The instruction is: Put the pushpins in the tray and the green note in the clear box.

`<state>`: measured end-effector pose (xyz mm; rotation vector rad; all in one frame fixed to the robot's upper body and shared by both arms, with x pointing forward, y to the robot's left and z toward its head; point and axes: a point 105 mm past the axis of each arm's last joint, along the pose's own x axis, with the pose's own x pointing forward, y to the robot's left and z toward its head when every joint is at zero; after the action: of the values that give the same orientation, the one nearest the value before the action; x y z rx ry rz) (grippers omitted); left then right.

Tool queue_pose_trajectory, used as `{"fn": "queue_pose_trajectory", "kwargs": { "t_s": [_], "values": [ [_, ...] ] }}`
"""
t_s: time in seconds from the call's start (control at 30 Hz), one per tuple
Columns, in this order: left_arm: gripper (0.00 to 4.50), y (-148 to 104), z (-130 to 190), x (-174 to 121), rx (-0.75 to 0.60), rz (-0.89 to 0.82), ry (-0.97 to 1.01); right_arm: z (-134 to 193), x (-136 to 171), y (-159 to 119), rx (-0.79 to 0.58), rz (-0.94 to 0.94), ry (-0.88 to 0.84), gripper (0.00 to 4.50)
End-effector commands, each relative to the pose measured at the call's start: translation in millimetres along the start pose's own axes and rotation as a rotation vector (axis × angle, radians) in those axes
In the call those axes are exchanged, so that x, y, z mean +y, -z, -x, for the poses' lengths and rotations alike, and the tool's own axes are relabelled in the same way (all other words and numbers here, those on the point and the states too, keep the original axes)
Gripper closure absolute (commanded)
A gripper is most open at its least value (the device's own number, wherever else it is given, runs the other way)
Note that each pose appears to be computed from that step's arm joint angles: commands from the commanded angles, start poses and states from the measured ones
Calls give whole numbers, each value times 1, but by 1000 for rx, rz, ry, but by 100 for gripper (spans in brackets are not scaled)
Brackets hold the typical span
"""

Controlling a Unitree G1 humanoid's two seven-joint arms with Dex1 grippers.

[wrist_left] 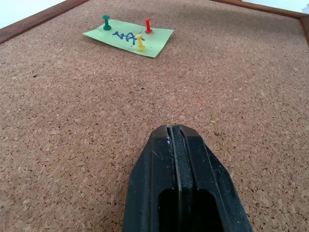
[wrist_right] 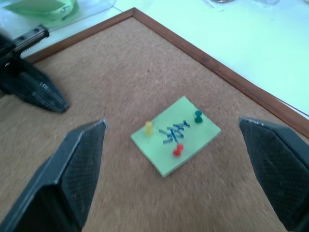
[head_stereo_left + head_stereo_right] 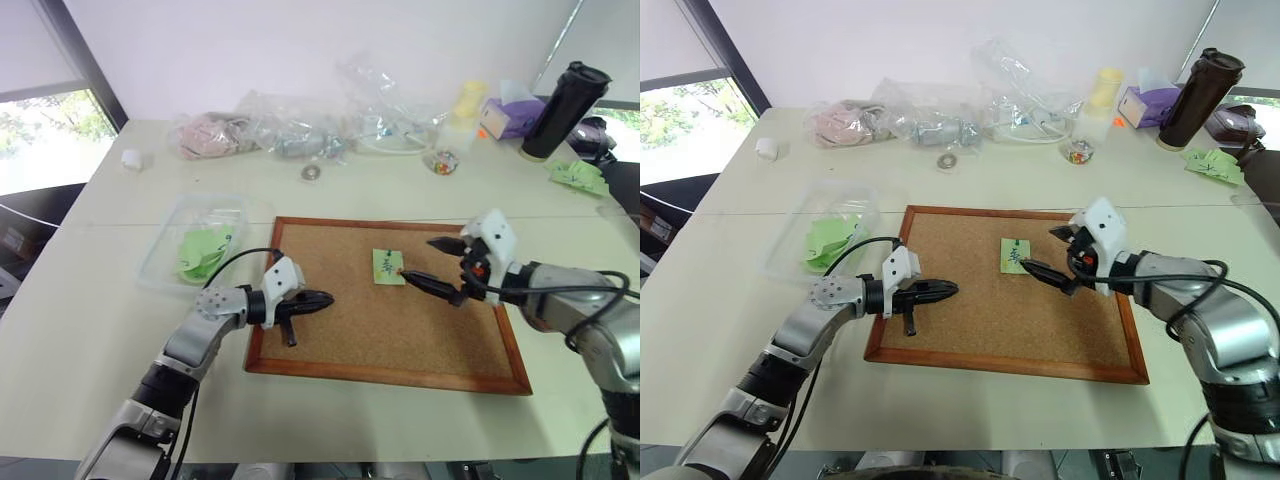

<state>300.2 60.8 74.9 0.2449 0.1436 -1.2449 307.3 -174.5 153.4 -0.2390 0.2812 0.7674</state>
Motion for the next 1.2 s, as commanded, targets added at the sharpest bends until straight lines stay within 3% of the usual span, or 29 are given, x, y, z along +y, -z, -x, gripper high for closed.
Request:
{"fn": "queue_pose_trajectory", "kwargs": {
  "t_s": [0.03,0.37,0.47,0.57,1.13,1.2],
  "values": [
    [446,21,3,-2,67,41,-23,-11,-9,-2,5,21,26,0],
    [446,19,3,-6,58,38,-26,-42,-27,10,47,18,80,0],
    [450,19,3,-8,59,40,-28,-46,-28,9,45,22,79,81],
    [450,19,2,-8,62,40,-30,-47,-28,5,39,28,77,229],
    [450,20,0,-10,59,46,-44,-63,-26,13,79,58,51,229],
    [450,20,-1,-11,59,47,-47,-65,-26,15,87,60,45,307]
  ]
}}
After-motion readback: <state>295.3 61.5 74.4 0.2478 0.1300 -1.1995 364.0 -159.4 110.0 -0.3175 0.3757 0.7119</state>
